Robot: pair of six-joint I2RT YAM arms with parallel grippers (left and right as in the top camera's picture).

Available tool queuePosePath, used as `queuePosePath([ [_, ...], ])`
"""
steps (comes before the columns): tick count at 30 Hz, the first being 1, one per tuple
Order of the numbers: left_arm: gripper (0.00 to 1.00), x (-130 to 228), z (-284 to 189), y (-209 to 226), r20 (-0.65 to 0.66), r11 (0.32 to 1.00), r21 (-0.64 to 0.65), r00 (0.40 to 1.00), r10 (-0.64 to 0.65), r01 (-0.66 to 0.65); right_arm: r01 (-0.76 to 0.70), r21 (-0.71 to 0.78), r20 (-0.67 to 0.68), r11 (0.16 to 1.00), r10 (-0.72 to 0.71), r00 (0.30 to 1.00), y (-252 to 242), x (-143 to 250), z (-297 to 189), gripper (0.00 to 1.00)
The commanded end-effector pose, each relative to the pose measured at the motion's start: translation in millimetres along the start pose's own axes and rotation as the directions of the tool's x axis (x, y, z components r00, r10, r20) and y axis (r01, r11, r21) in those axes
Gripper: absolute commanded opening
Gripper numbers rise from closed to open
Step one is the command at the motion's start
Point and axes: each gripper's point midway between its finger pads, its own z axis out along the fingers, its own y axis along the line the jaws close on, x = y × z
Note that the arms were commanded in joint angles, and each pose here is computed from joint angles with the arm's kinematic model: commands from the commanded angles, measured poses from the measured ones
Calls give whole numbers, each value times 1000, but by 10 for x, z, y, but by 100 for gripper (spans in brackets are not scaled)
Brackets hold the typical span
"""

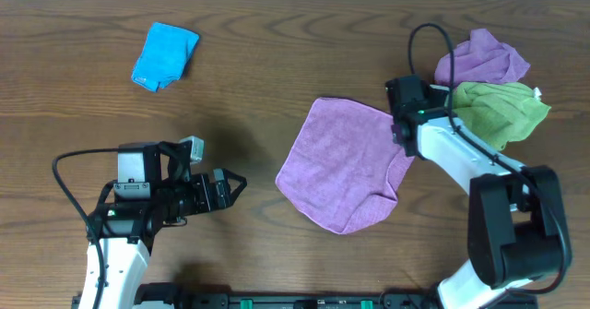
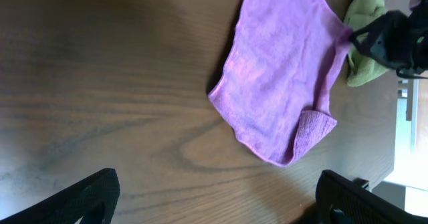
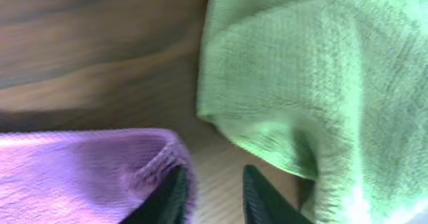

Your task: Fold the cloth

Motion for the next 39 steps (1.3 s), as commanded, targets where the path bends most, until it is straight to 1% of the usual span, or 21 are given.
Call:
queuePosePath([
  [1, 95, -69, -25, -79, 16, 1000, 21, 1000, 9, -9, -23, 4, 4, 1000, 23, 1000, -91, -55, -88, 43],
  [3, 95, -86, -25, -77, 22, 1000, 20, 999, -24, 23, -18, -50, -28, 999, 17, 999, -46, 2, -172, 47],
  [5, 95, -95, -23, -74, 24, 998, 19, 998, -55, 54, -34, -143, -46, 989, 28, 999, 39, 6, -317, 51],
  [8, 95, -82, 4, -30, 12, 997, -6, 997, -78, 78, -70, -308, -55, 949, 55, 997, 139, -34, -661, 58],
  [9, 95, -78, 18, -34, 7, 997, -11, 997, -80, 80, -74, -334, -55, 940, 59, 997, 141, -39, -734, 61],
  [13, 95, -74, 93, -130, -33, 999, -22, 998, -48, 48, -92, -429, -80, 898, 64, 995, 77, 37, -1084, 65],
  [17, 95, -54, 202, -214, -84, 998, -29, 995, -50, 48, -98, -518, -160, 850, 17, 987, 50, 282, -1370, 65],
  [21, 96, 4, 361, -177, -145, 997, -40, 987, -64, 59, -107, -567, -210, 817, -17, 978, -2, 465, -1573, 63],
  [26, 95, -18, 611, -131, -202, 996, -4, 976, -87, 88, -115, -618, -209, 778, -21, 978, -80, 549, -1804, 63],
  [31, 95, -59, 830, -59, -226, 991, 6, 966, -127, 132, -119, -632, -237, 766, -45, 970, -167, 699, -1927, 62],
  [35, 95, -94, 961, -84, -240, 989, 58, 964, -115, 133, -122, -629, -260, 768, -60, 964, -203, 780, -1951, 62],
  [39, 95, -120, 1087, -94, -239, 990, 76, 966, -97, 118, -123, -632, -261, 765, -60, 963, -198, 781, -1956, 62],
])
